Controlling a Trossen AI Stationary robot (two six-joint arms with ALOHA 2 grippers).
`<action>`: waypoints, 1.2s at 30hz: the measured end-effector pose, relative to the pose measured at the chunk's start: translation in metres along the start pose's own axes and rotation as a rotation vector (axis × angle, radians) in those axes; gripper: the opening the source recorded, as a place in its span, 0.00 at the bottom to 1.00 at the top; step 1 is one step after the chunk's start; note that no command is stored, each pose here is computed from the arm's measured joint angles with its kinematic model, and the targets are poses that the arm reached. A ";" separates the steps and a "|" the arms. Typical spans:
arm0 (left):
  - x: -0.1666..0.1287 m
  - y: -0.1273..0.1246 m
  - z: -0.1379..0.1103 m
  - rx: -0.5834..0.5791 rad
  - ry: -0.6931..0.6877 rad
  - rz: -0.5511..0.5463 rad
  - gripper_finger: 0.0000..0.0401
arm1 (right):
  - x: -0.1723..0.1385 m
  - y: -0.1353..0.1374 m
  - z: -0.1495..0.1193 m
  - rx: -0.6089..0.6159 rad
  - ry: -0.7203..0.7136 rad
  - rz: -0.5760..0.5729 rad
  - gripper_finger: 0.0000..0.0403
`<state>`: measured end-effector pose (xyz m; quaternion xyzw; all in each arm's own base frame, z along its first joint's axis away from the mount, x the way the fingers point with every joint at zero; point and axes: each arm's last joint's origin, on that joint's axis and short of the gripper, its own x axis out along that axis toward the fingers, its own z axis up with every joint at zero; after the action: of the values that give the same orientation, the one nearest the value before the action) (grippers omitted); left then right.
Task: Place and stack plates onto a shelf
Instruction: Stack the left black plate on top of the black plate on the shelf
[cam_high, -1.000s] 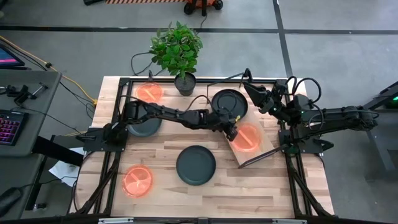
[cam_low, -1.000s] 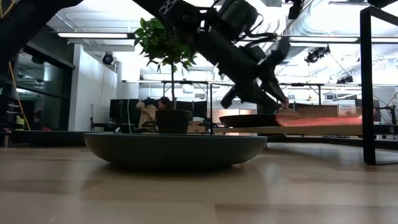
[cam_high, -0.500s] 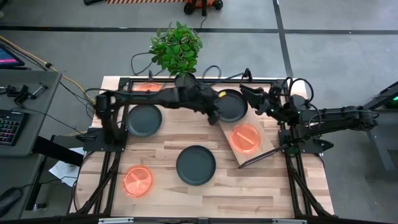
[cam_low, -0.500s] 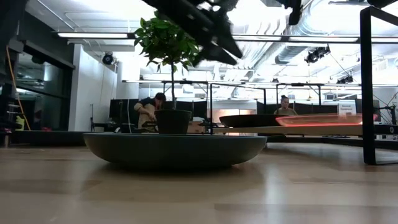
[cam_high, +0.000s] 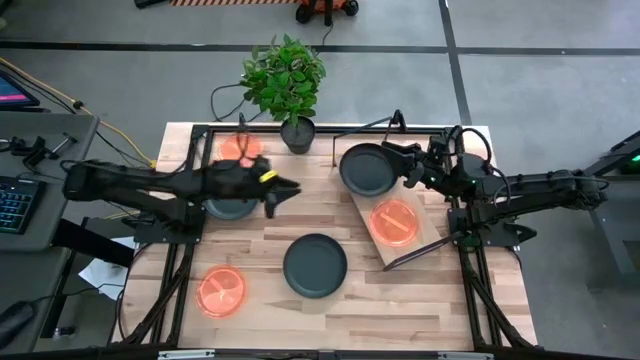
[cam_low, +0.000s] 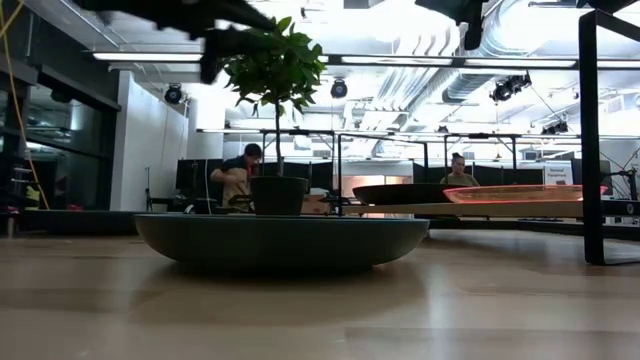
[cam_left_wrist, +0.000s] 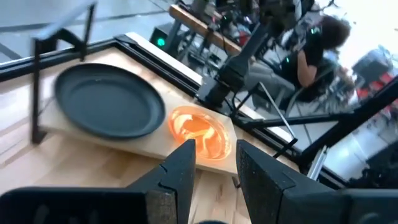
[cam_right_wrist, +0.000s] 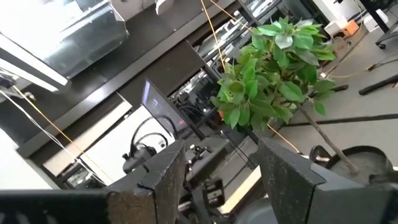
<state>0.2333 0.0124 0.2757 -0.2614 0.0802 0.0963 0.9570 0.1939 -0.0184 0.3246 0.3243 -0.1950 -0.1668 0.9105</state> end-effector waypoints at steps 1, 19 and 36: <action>-0.008 0.002 -0.003 -0.007 -0.011 0.007 0.26 | 0.001 0.000 -0.001 0.002 0.004 -0.003 0.46; -0.048 0.015 -0.029 0.113 0.525 0.392 0.26 | 0.003 -0.002 -0.005 0.029 0.023 -0.019 0.46; -0.006 0.042 -0.094 0.068 0.941 0.755 0.26 | 0.003 -0.003 -0.006 0.022 0.034 -0.029 0.46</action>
<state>0.2085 -0.0016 0.1772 -0.1984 0.5852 0.3010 0.7264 0.1987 -0.0186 0.3186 0.3398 -0.1764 -0.1723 0.9076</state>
